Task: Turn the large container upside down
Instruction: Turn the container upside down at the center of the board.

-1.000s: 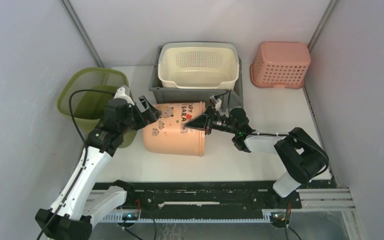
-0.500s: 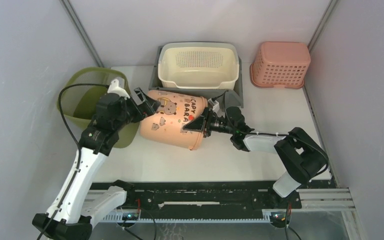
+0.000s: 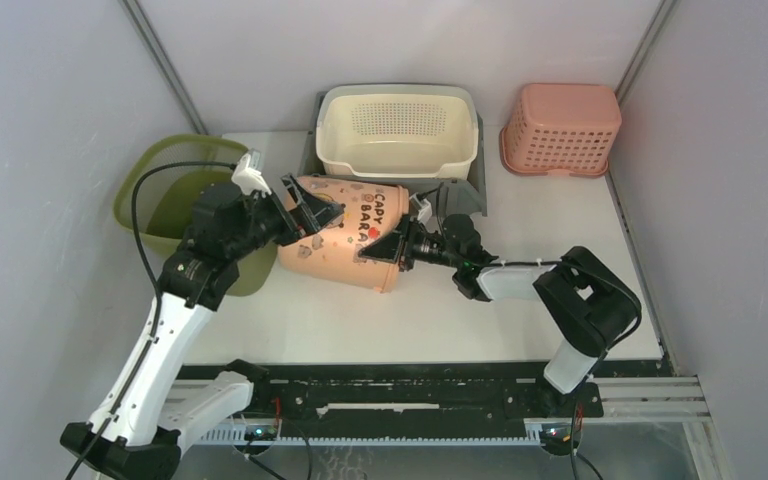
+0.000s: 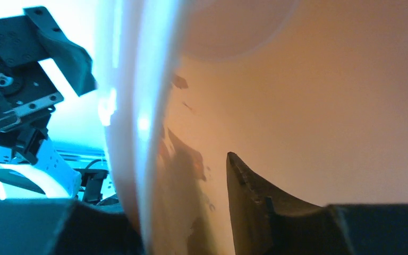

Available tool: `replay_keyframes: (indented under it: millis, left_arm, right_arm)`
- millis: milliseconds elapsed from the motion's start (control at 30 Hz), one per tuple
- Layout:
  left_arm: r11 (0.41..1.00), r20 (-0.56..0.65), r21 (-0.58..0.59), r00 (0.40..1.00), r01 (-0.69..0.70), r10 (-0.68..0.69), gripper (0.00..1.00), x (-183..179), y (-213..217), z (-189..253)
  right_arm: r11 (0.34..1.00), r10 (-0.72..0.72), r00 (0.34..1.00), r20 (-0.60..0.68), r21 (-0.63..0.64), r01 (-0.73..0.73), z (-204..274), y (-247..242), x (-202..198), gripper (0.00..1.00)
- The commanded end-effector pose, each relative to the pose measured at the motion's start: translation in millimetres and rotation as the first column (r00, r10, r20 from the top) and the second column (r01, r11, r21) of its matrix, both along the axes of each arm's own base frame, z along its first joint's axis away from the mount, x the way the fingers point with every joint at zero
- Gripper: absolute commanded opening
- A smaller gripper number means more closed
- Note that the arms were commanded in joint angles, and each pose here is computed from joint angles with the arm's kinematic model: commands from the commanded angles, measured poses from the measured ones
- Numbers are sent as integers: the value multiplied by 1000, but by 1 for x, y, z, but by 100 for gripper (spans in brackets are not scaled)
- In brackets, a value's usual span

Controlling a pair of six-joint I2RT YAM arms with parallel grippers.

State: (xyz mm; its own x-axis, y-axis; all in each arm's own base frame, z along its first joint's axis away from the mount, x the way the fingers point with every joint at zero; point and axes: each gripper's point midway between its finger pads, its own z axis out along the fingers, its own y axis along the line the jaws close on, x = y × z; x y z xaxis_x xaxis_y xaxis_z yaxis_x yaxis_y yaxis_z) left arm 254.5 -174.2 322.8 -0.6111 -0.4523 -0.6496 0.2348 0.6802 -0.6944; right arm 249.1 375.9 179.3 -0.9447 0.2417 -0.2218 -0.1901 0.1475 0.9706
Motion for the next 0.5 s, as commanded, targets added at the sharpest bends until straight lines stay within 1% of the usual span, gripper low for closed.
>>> replay_keyframes:
  millis: [0,200,267,467]
  left_arm:
    - [999,81,24,996,-41,39,99,-1,12,29]
    - [992,70,44,991,-116,112,100,0,31,23]
    - [988,85,71,988,-135,129,100,1,39,22]
    - [978,108,98,979,-186,175,100,5,53,30]
  right_arm:
    - [997,-32,980,-194,-68,20,-55,-11,-1,42]
    - [1000,-22,972,-235,-22,18,-66,-14,-3,43]
    - [1000,-18,970,-243,-15,15,-69,-16,-4,43]
    - [1000,-14,965,-261,-2,14,-77,-24,-7,43]
